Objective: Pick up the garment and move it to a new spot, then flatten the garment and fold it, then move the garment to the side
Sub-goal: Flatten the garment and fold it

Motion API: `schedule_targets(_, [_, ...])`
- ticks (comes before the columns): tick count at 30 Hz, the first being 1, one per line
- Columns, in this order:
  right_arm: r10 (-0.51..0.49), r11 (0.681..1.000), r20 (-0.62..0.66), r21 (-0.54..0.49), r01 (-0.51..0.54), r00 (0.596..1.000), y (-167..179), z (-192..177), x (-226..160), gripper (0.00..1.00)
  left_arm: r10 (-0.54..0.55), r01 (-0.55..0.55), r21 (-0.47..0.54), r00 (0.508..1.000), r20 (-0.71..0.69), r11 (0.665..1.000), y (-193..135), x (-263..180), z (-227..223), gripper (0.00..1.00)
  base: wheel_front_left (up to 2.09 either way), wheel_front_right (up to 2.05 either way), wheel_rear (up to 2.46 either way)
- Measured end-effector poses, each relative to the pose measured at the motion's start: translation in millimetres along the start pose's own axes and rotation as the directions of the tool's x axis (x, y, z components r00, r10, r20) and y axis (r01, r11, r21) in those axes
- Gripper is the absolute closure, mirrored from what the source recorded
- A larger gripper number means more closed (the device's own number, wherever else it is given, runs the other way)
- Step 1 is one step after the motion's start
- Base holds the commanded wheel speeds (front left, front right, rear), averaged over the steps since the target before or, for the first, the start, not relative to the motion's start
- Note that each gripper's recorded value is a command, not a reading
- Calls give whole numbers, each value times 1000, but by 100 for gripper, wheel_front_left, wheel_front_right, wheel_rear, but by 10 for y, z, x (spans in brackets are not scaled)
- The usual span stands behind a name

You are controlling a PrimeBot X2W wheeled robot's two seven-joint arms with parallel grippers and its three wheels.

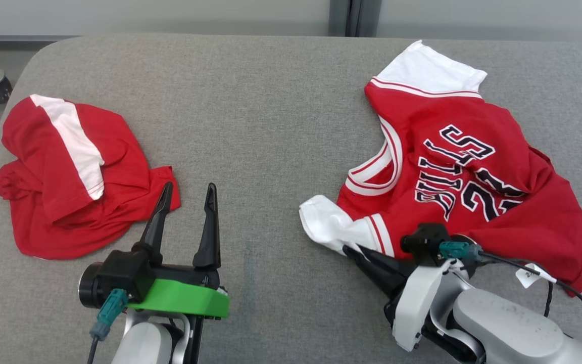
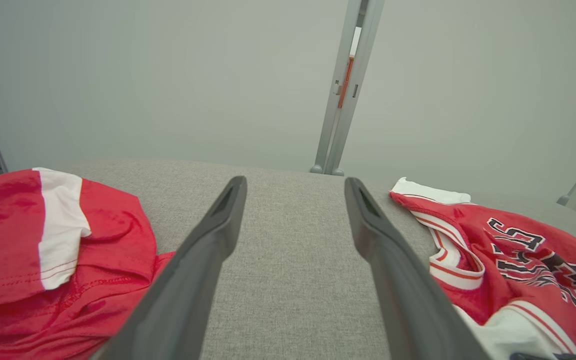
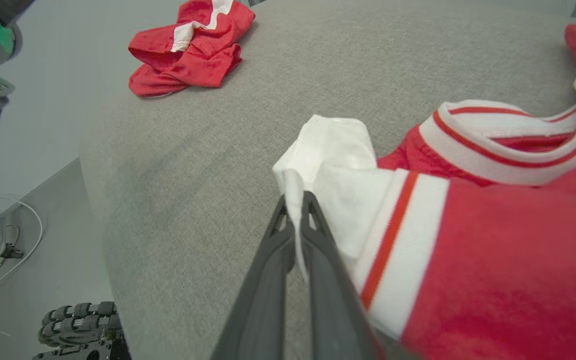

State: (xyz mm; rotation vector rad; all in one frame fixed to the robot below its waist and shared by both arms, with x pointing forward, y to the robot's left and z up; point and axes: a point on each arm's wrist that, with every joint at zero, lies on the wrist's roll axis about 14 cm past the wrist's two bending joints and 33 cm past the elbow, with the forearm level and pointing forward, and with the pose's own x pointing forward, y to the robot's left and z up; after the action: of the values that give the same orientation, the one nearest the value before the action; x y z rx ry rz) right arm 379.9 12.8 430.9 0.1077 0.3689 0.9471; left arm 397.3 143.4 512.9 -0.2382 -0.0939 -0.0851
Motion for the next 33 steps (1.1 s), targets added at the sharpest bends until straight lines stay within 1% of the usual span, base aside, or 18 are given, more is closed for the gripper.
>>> schedule_targets(3, [10, 1000, -34, 18, -9, 999, 71, -90, -96, 100, -3, 3, -5, 1000, 1, 1000, -14, -12, 4, 0, 0, 0, 0])
schedule_targets(4, [7, 1000, -46, 20, -6, 999, 69, -118, -126, 81, -4, 4, -6, 1000, 2, 1000, -19, -12, 5, 0, 0, 0, 0])
schedule_targets(5, [-3, 1000, -55, 16, 4, 998, 45, -137, -164, 0, -8, 8, -7, 1000, 2, 1000, -30, -11, 5, 0, 0, 0, 0])
schedule_targets(9, [-46, 999, -72, 13, 47, 996, -47, -176, -282, 0, -38, 38, -15, 999, 5, 999, -121, 15, 8, 0, 0, 0, 0])
schedule_targets(11, [-77, 997, -40, 27, 78, 996, -113, -120, -331, 0, -53, 53, -16, 999, 6, 998, -166, 32, 4, 0, 0, 0, 0])
schedule_targets(13, [-134, 990, -2, 43, 134, 991, -254, -56, -421, 0, -69, 69, -18, 998, 5, 997, -219, 49, -1, 0, 0, 0, 0])
schedule_targets(16, [-237, 970, 57, 75, 233, 970, -506, 22, -624, 0, -88, 88, -22, 996, 2, 996, -283, 54, -17, 0, 0, 0, 0])
schedule_targets(18, [-300, 951, 89, 110, 290, 950, -633, 40, -774, 0, -98, 98, -24, 995, 2, 995, -318, 56, -20, 0, 0, 0, 0])
schedule_targets(20, [-368, 925, 117, 153, 349, 923, -748, 37, -941, 0, -112, 112, -26, 994, 2, 993, -363, 61, -21, 0, 0, 0, 0])
schedule_targets(22, [-441, 893, 140, 170, 417, 886, -908, 46, -1130, 0, -124, 124, -27, 992, 1, 992, -399, 60, -27, 0, 0, 0, 0])
schedule_targets(23, [-487, 870, 154, 174, 462, 860, -1016, 57, -1252, 0, -129, 128, -27, 992, -1, 991, -414, 57, -33, 0, 0, 0, 0])
schedule_targets(25, [-585, 810, 185, 182, 557, 790, -1246, 98, -1517, 0, -137, 137, -26, 991, -1, 990, -443, 59, -37, 0, 0, 0, 0])
schedule_targets(26, [-620, 784, 212, 197, 588, 755, -1315, 152, -1612, 0, -141, 141, -28, 990, -4, 990, -457, 59, -48, 0, 0, 0, 0])
schedule_targets(27, [-659, 752, 244, 216, 623, 711, -1385, 214, -1725, 0, -147, 147, -29, 989, -8, 989, -479, 58, -63, 0, 0, 0, 0])
schedule_targets(28, [-680, 733, 263, 221, 643, 685, -1405, 243, -1790, 0, -154, 153, -30, 988, -13, 988, -497, 54, -80, 0, 0, 0, 0])
schedule_targets(29, [-708, 705, 276, 230, 670, 650, -1427, 241, -1881, 0, -164, 163, -31, 986, -20, 986, -523, 51, -101, 0, 0, 0, 0])
schedule_targets(31, [-747, 663, 280, 242, 709, 603, -1408, 168, -1997, 0, -178, 177, -32, 984, -28, 984, -563, 53, -132, 0, 0, 0, 0])
schedule_targets(33, [-763, 643, 287, 247, 725, 578, -1375, 146, -2023, 0, -185, 184, -30, 982, -34, 982, -584, 57, -155, 0, 0, 0, 0])
